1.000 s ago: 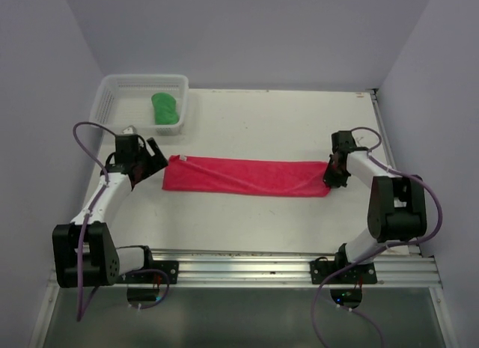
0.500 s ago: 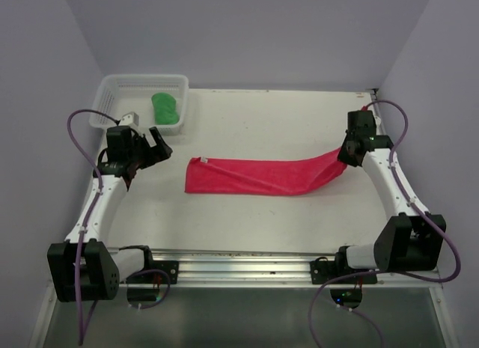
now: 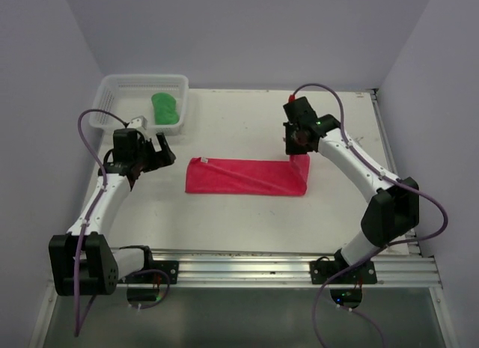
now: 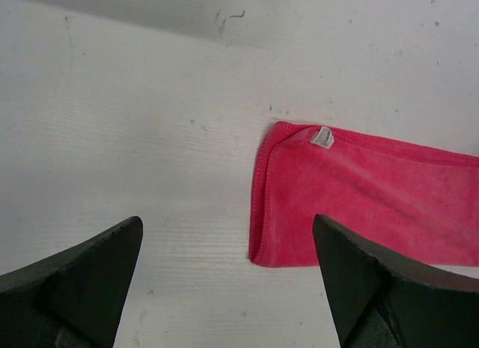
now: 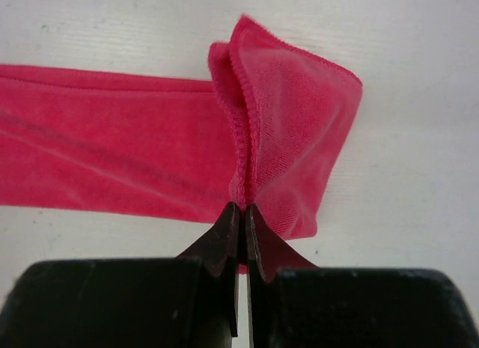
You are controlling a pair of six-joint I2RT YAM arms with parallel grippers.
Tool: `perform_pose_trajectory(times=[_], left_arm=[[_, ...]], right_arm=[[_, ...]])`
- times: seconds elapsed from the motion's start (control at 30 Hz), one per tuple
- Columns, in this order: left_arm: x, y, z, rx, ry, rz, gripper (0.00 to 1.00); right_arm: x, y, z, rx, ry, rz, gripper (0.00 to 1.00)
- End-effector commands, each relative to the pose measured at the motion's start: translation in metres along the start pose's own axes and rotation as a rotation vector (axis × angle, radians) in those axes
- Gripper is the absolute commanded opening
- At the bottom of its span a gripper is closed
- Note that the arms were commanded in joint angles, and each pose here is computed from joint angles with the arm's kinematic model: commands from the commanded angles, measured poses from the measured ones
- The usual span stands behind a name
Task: Roll the towels
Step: Fold the towel
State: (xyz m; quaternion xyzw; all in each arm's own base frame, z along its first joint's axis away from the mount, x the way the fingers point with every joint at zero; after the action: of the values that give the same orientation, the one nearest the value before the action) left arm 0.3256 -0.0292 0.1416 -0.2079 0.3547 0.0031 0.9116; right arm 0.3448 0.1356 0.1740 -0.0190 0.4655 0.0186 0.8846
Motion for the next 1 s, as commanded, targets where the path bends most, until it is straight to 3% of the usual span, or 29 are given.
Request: perform_pose_trajectory(times=[0.0,0.23,0.47,0.97], left_arm=[[-0.006,0.000,0.014,0.060,-0.080,0.021,1.00],[0.000,-0.003,0.008,0.051,-0.043,0.005,1.00],[-0.003,-0.002,0.008,0.053,-0.053,0.007,1.00],[-0.006,-0.006,0.007,0.050,-0.059,-0.015,1.00]], right_arm=[[-0.011,0.034,0.001,-0.033,0.022,0.040,0.00],[-0.007,0.122,-0.015,-0.163,0.076,0.153,0.00],[-0.002,0.181,-0.008,-0.196,0.082,0.231,0.00],[-0.009,0.232,0.027,-0.099,0.034,0.317,0.00]])
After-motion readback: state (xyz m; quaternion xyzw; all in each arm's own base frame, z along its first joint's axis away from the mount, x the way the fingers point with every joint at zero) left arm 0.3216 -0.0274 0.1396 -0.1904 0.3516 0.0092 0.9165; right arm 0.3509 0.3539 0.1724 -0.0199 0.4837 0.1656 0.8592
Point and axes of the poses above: each gripper's point midway between its finger pads, its own x axis out along the fingers, its own y axis along the line the jaws close on, z = x × y, the point moved 1 cm from there along -x, back along the fingers, and after that the axes turned 4 degrees about -x, right-handed, at the moved point
